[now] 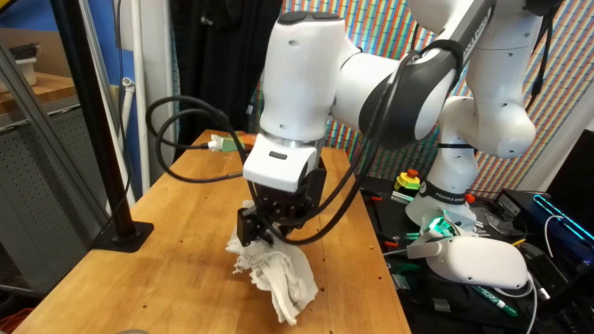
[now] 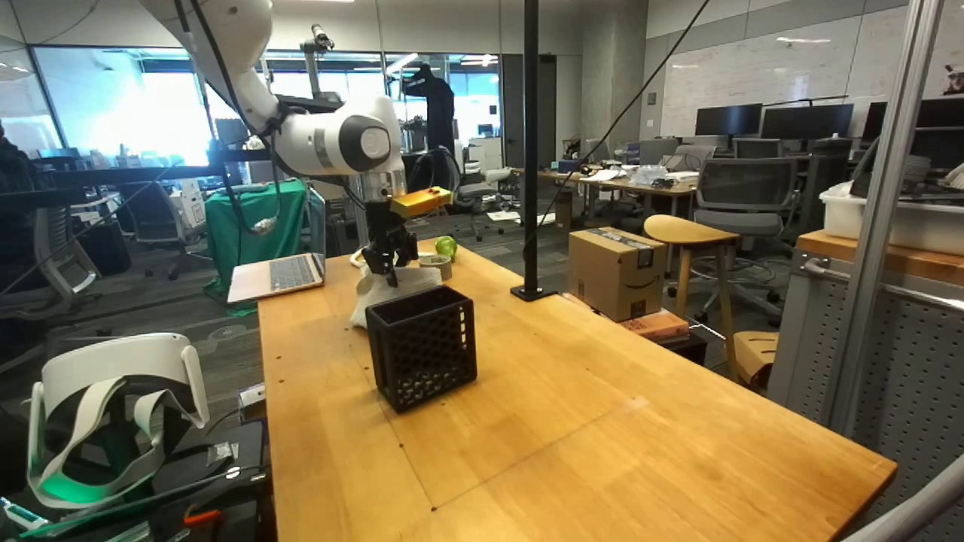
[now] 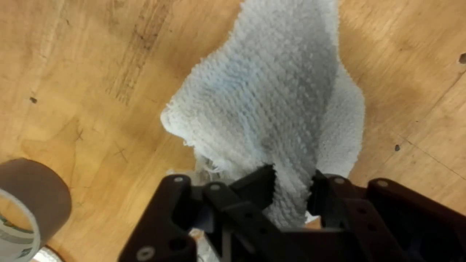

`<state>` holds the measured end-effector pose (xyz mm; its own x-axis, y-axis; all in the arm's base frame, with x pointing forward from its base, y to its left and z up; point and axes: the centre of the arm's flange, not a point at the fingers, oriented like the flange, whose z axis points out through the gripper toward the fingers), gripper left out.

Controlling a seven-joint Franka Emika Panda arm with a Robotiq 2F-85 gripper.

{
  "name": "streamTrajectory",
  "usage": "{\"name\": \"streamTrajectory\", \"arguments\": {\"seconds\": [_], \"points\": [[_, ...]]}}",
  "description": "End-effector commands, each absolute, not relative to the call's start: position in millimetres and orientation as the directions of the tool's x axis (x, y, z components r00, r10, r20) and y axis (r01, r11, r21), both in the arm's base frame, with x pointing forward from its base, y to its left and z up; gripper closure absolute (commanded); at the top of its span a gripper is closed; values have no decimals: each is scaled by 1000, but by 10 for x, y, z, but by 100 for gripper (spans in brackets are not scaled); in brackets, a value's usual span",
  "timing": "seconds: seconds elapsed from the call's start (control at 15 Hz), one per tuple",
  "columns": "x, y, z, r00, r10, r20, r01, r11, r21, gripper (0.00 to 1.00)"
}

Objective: Place the white towel inside the black basket

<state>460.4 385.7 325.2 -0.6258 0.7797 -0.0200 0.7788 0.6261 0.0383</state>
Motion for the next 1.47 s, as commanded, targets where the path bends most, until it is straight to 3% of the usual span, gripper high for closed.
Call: {"name": "streamTrajectory", "arguments": {"seconds": [0.0,0.67,1.4], "points": [[4225,3533,3939,-545,830,-118,822,556,118,83],[3573,2673,5060,-254,932,-258,924,312,220,84],[4243,2079,4835,-214,939,-269,937,276,216,83]]}}
